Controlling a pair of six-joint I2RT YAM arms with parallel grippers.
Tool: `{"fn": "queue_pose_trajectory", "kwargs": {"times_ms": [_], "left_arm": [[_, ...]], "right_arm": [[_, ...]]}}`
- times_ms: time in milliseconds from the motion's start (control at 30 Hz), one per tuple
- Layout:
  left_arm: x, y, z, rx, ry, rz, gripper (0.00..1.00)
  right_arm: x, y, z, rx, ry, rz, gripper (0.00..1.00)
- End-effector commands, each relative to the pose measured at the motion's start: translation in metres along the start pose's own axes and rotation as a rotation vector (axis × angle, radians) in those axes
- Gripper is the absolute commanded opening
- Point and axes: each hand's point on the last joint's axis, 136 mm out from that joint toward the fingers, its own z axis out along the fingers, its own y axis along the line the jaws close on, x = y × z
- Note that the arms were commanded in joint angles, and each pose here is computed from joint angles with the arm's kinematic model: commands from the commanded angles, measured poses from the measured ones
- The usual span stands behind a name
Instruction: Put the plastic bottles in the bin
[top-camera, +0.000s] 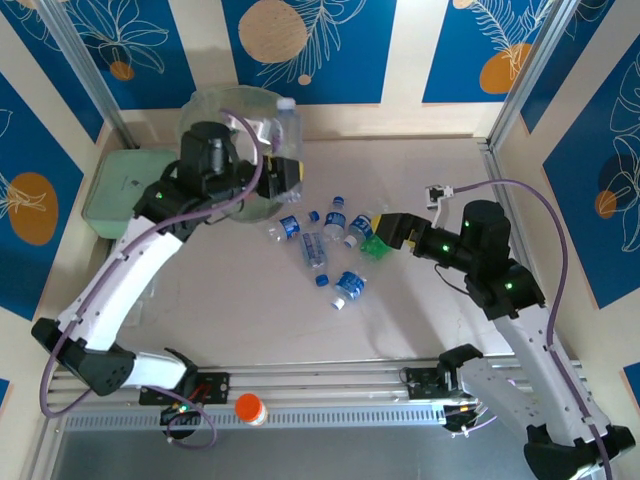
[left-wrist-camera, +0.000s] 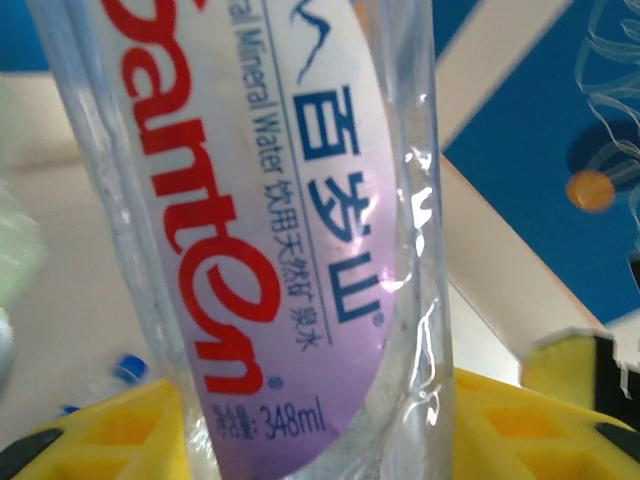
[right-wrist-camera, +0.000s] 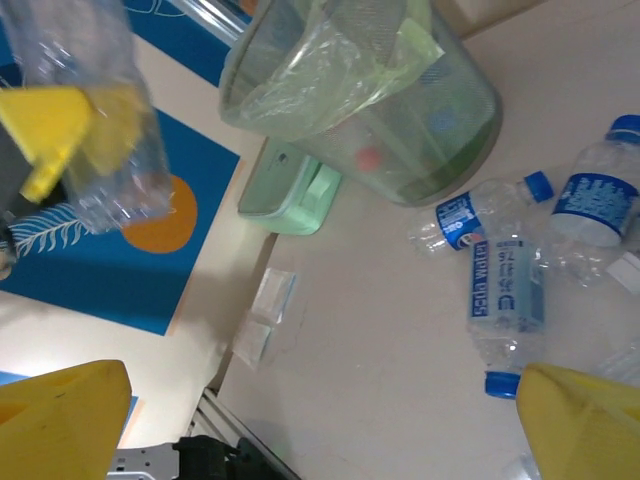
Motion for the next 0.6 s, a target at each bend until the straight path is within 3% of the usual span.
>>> {"fn": "queue_pose_trajectory", "kwargs": {"times_ms": [0, 367, 567], "left_arm": [[-0.022, 0.038, -0.006, -0.172, -0.033, 0.002, 0.49], [-0.086, 0.126, -0.009, -0.467, -0.204, -0.169, 0.47], [-0.099, 0.162, 0.006, -0.608, -0.205, -0.239, 0.49]], "right_arm": [[0.006, -0.011, -0.003, 0.023, 0.022, 0.003, 0.99], [0.007, -0.059, -0.007, 0.199, -0.015, 0.062, 0.99], [0.02, -0.09, -0.005, 0.279, -0.021, 0.147, 0.99]]}}
